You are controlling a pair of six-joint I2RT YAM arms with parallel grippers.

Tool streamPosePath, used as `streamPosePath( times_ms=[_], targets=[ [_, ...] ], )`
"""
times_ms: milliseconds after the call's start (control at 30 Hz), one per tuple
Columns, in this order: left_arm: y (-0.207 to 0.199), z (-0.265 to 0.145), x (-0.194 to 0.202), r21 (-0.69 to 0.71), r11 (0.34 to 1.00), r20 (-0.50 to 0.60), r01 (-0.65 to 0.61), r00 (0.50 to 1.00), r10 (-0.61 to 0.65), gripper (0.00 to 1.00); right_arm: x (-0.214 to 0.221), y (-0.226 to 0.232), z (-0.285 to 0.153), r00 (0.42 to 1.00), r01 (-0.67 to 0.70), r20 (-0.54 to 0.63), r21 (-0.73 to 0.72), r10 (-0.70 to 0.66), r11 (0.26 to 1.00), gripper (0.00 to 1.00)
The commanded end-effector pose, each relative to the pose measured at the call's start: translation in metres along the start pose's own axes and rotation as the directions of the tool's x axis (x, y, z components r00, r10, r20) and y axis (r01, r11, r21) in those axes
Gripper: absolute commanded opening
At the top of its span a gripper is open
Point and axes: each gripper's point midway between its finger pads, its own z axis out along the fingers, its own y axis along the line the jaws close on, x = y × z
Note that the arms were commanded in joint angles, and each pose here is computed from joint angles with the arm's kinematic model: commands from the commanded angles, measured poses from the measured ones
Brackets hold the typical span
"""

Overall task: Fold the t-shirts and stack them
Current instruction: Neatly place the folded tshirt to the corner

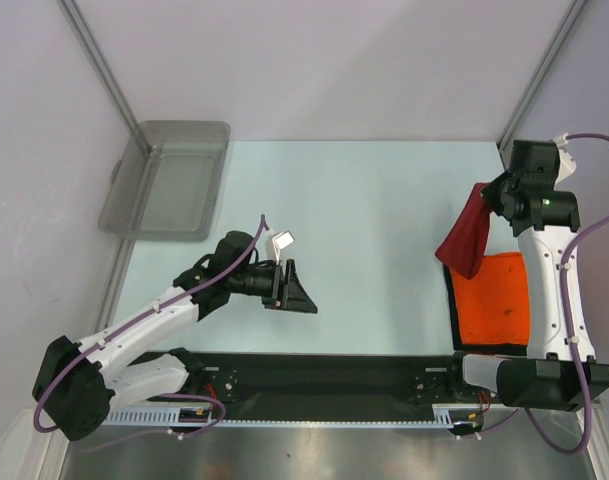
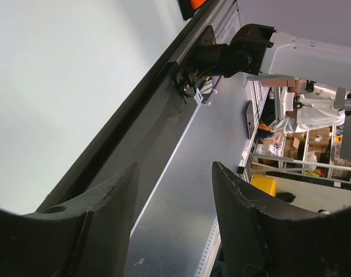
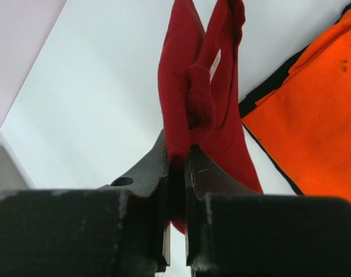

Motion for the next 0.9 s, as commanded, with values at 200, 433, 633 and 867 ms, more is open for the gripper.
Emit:
streamPosePath(
  times_ms=[200, 433, 633, 867],
  targets=[
    [-0.005, -0.002, 0.003, 0.044, 0.998, -0.019, -0.041, 0.999, 0.042, 0.59, -0.037, -0.003, -0.022, 0.993, -0.075, 0.086, -0.035, 0.078, 0.997, 0.00],
    [-0.005, 0.000, 0.002, 0.059, 0.998, -0.022, -0.030, 0.999, 0.031, 0.58, -0.035, -0.015, -0.029, 0.992, -0.082, 0.090, -0.014, 0.083, 0.996, 0.00],
    [-0.005, 0.000, 0.004, 0.066, 0.997, -0.025, -0.032, 0.999, 0.033, 0.58, -0.033, -0.030, -0.030, 0.993, -0.076, 0.091, 0.012, 0.074, 0.997, 0.00],
    [-0.006, 0.000, 0.005, 0.070, 0.997, -0.029, -0.028, 0.999, 0.031, 0.58, -0.025, -0.052, -0.024, 0.993, -0.088, 0.080, 0.038, 0.085, 0.995, 0.00]
  ],
)
